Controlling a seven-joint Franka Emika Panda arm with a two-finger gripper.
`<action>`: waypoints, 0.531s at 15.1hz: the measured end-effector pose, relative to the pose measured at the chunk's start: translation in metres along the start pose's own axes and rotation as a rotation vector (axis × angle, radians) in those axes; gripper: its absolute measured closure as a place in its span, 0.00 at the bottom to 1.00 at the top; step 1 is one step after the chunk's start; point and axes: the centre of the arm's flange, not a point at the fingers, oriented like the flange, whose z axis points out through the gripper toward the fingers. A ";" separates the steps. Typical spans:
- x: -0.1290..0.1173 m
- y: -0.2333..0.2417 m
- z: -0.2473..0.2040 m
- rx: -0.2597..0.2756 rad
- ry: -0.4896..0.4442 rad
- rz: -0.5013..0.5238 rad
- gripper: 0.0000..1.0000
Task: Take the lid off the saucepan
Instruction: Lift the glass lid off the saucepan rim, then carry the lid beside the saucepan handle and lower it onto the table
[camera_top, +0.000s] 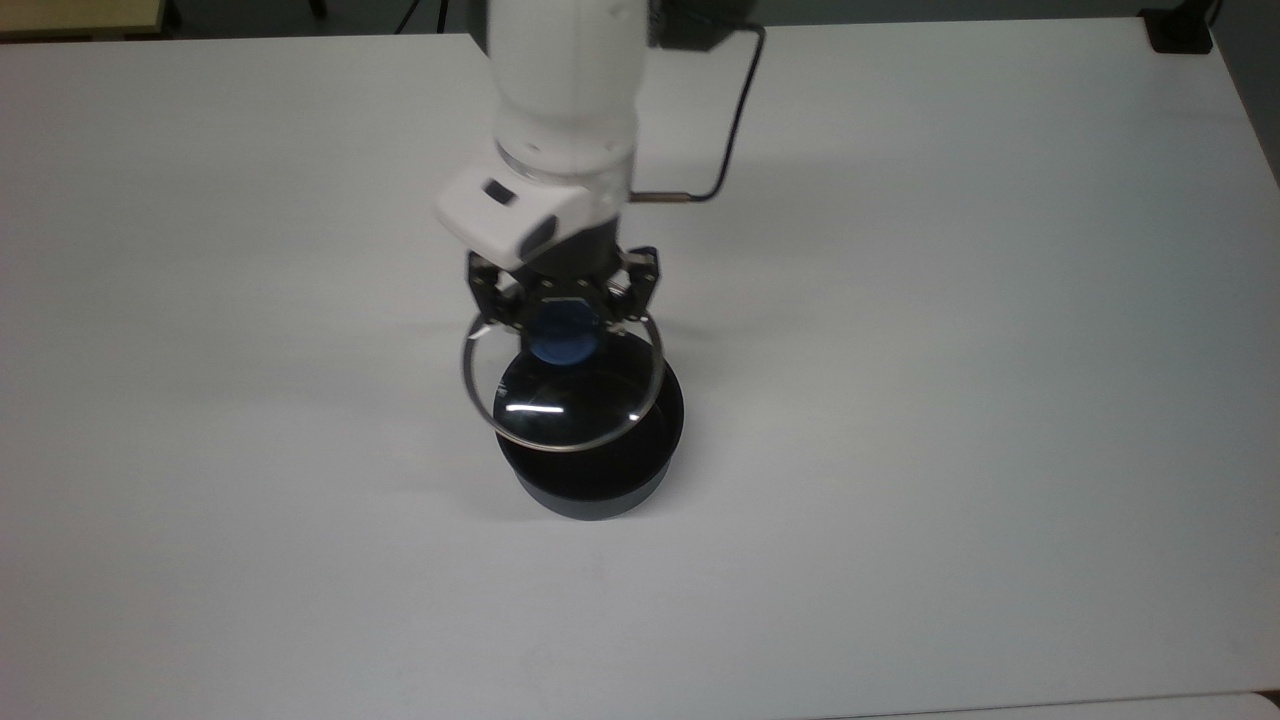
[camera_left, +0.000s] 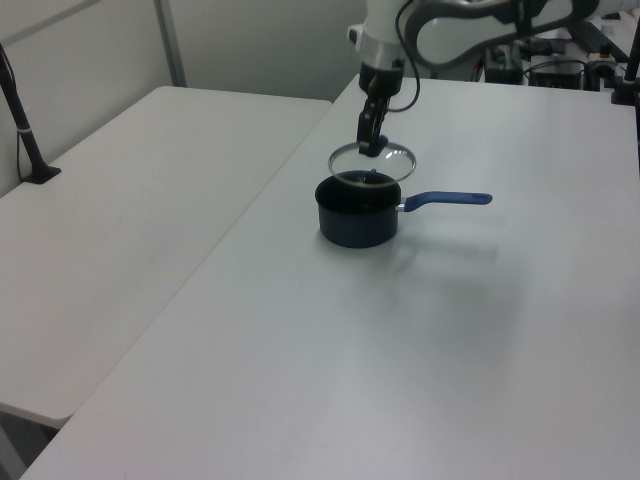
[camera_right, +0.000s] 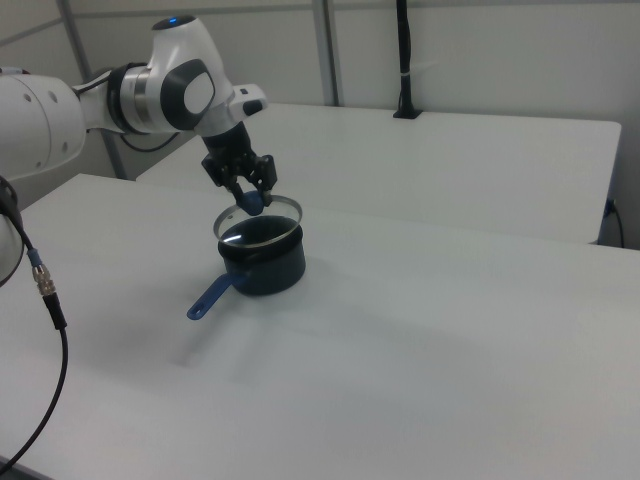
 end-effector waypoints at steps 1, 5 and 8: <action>-0.002 0.012 -0.004 -0.005 -0.002 0.007 0.39; -0.031 0.096 -0.002 -0.030 -0.046 0.000 0.39; -0.076 0.152 0.006 -0.041 -0.085 -0.024 0.39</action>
